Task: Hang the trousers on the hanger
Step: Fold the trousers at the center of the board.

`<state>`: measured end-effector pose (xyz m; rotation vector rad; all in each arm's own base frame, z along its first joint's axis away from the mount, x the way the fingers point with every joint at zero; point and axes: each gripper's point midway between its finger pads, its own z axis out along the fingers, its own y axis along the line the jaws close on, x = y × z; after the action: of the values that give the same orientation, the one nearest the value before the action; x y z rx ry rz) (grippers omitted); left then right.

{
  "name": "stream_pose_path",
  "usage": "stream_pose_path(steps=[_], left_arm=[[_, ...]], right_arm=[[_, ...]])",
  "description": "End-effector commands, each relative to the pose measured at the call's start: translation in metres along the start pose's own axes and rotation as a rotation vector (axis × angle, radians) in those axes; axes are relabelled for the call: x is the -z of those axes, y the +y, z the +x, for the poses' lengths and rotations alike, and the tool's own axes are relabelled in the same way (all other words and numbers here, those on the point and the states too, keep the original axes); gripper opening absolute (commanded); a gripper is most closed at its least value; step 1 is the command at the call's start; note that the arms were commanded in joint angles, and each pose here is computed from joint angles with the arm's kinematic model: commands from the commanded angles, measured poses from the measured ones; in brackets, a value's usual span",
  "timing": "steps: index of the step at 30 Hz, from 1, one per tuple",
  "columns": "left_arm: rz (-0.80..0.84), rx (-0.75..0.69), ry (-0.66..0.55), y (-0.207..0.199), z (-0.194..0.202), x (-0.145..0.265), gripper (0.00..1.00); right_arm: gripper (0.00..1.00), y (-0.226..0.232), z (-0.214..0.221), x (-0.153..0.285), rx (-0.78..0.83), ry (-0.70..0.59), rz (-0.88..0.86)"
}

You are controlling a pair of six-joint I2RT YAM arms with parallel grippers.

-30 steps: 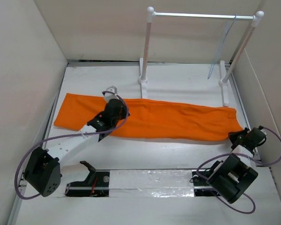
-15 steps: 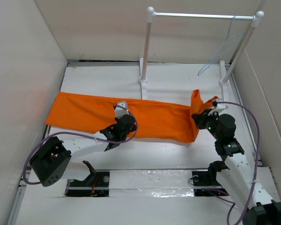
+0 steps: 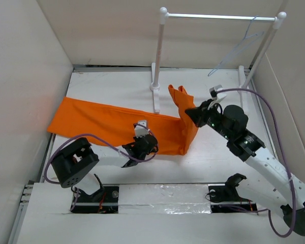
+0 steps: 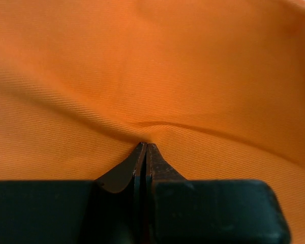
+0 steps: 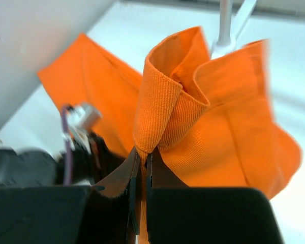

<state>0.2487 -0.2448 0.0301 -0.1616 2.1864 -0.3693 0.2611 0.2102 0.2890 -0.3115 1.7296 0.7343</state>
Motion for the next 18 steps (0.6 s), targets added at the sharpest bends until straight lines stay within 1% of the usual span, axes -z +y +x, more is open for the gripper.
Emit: stream_pose_path(steps=[1, 4, 5, 7, 10, 11, 12, 13, 15, 16, 17, 18], left_arm=[[-0.013, 0.031, -0.011, -0.001, 0.008, -0.003, 0.00], [0.003, 0.021, 0.016, -0.009, 0.023, -0.003, 0.00], [0.011, 0.010, 0.024, -0.015, 0.029, -0.003, 0.00], [0.011, -0.001, 0.035, -0.019, 0.036, -0.005, 0.00], [0.065, -0.012, 0.058, -0.042, 0.042, -0.005, 0.00], [0.104, -0.016, 0.058, -0.061, 0.042, -0.007, 0.00], [0.123, -0.033, 0.057, -0.072, 0.041, -0.008, 0.00], [0.152, -0.038, 0.054, -0.095, 0.040, -0.011, 0.00], [0.202, -0.054, 0.061, -0.122, 0.041, -0.016, 0.00], [0.248, -0.048, 0.035, -0.151, 0.027, -0.018, 0.00], [0.252, -0.077, 0.057, -0.158, 0.041, -0.026, 0.00], [0.285, -0.078, 0.069, -0.173, 0.041, -0.029, 0.00]], right_arm=[[0.00, 0.030, -0.100, 0.012, 0.009, -0.260, -0.082], [0.00, 0.029, -0.132, 0.024, 0.032, -0.326, -0.071], [0.00, 0.028, -0.150, 0.034, 0.048, -0.361, -0.058], [0.00, 0.028, -0.167, 0.046, 0.060, -0.386, -0.052], [0.00, 0.028, -0.185, 0.064, 0.087, -0.433, -0.040], [0.00, 0.022, -0.188, 0.069, 0.091, -0.437, -0.014], [0.00, 0.023, -0.195, 0.076, 0.099, -0.457, -0.011], [0.00, 0.024, -0.200, 0.084, 0.108, -0.474, -0.010], [0.00, 0.022, -0.202, 0.090, 0.118, -0.470, -0.001], [0.00, 0.024, -0.209, 0.097, 0.130, -0.485, -0.004], [0.00, 0.024, -0.208, 0.099, 0.134, -0.474, -0.002], [0.00, 0.023, -0.210, 0.102, 0.140, -0.476, 0.005]])
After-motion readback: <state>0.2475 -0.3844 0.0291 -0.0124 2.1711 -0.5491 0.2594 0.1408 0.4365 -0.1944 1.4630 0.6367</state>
